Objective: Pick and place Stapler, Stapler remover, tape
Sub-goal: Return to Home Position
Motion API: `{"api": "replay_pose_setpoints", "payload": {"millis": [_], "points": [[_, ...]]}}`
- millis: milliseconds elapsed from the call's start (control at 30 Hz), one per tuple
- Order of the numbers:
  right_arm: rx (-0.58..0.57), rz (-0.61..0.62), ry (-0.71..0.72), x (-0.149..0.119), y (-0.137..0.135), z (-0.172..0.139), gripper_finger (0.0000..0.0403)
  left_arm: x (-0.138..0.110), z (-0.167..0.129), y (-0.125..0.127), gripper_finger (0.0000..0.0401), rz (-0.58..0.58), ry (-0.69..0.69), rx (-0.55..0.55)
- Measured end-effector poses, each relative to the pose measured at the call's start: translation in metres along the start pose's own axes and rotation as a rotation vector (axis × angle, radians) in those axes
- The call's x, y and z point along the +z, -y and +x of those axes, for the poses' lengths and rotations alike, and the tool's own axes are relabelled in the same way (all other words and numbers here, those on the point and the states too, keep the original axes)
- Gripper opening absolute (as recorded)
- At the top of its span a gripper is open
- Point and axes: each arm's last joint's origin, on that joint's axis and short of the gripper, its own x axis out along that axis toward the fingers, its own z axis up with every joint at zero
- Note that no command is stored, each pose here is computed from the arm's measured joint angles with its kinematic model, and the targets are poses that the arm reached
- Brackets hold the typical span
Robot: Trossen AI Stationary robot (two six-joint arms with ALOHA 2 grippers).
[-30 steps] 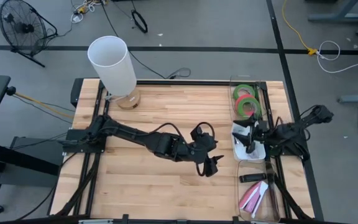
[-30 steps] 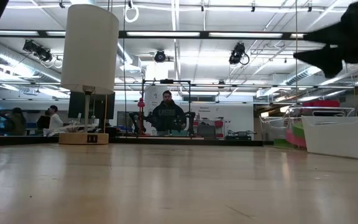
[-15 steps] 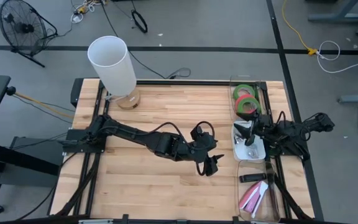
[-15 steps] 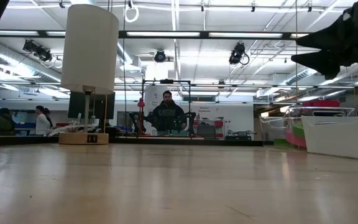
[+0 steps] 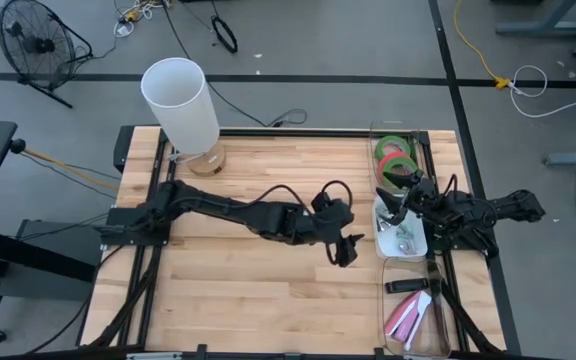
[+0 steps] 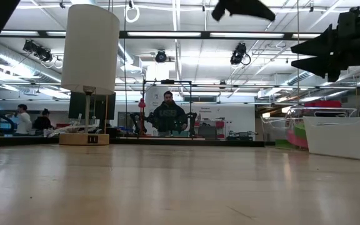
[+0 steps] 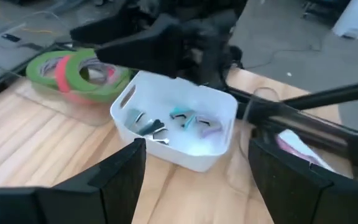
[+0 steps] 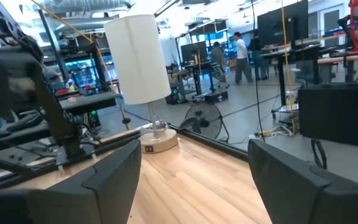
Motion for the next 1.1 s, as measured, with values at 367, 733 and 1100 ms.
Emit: {"api": "replay_pose_setpoints", "payload": {"millis": [367,733,1100], "points": [[0.000,0.002,0.001,0.000,0.000,0.000,0.0291,0.000,0.009,-0.006,0.0282,-0.013,0.026,0.034],[0.000,0.001,0.001,0.000,0.000,0.000,0.0291,0.028,-0.023,-0.007,0.0282,-0.051,0.085,-0.041],[0.000,0.000,0.000,0.000,0.000,0.000,0.0291,-0.065,-0.108,-0.064,0.0282,-0.162,0.321,-0.216]]}}
